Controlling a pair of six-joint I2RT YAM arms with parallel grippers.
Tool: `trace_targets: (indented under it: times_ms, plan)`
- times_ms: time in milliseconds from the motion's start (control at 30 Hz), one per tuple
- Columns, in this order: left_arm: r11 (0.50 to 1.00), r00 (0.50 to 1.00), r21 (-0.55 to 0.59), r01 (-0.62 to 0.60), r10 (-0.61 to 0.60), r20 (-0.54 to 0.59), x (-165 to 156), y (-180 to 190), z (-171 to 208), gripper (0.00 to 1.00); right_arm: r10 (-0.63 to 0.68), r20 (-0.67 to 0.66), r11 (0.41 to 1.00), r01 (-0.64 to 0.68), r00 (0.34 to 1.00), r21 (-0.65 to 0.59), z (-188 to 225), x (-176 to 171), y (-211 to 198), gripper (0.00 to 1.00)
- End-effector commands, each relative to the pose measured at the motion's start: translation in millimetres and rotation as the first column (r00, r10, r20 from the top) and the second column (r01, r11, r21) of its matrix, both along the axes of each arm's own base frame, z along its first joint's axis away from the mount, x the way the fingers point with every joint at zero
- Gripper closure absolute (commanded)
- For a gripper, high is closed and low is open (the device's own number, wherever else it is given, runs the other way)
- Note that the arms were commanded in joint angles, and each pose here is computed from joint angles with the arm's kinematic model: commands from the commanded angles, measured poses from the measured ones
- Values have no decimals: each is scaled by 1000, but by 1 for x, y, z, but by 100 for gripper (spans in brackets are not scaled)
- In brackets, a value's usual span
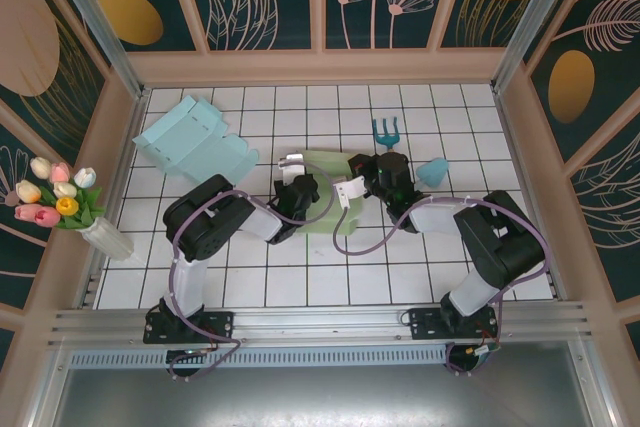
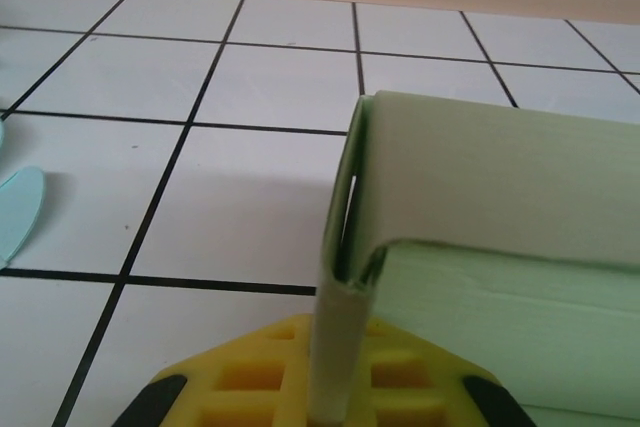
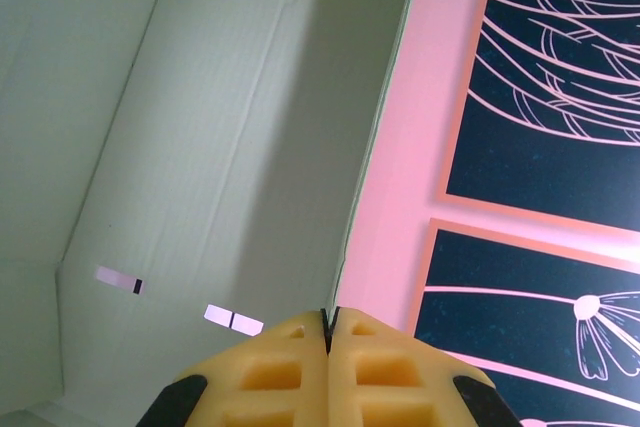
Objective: Fold the paper box
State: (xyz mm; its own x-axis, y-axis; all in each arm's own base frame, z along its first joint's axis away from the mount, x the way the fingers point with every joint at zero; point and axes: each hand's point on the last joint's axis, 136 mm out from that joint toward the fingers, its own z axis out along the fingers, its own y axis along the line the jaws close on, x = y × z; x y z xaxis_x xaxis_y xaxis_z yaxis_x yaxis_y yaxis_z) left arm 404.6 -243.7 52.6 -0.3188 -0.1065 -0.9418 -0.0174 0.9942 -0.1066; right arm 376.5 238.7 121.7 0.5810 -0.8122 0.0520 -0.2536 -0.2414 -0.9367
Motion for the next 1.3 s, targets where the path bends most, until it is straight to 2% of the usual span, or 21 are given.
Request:
trace_targets:
  times_ms: [0,200,333,600,967,1267]
  plan:
    - [990,995,110,-85,91,-47,0,51,-19,83,-97,-57,995,96,994,-29,-13,6,-27,100]
    - [999,999,32,-13,14,-30,-5,40,2,70,-102,-73,994,100,992,-33,-15,7,-26,100]
    - [999,999,-23,33,-34,-21,-10,34,13,57,-104,-81,994,102,991,-35,-16,7,-27,100]
    - [989,994,-100,111,-112,-2,-18,23,33,47,-106,-97,994,102,990,-40,-20,7,-26,100]
    - [996,996,-20,88,-89,-23,-5,20,21,47,-95,-96,995,92,991,-37,-18,6,-24,100]
    - [964,965,-48,261,-261,-4,-7,-13,16,47,-77,-114,997,73,990,-40,-21,3,-21,100]
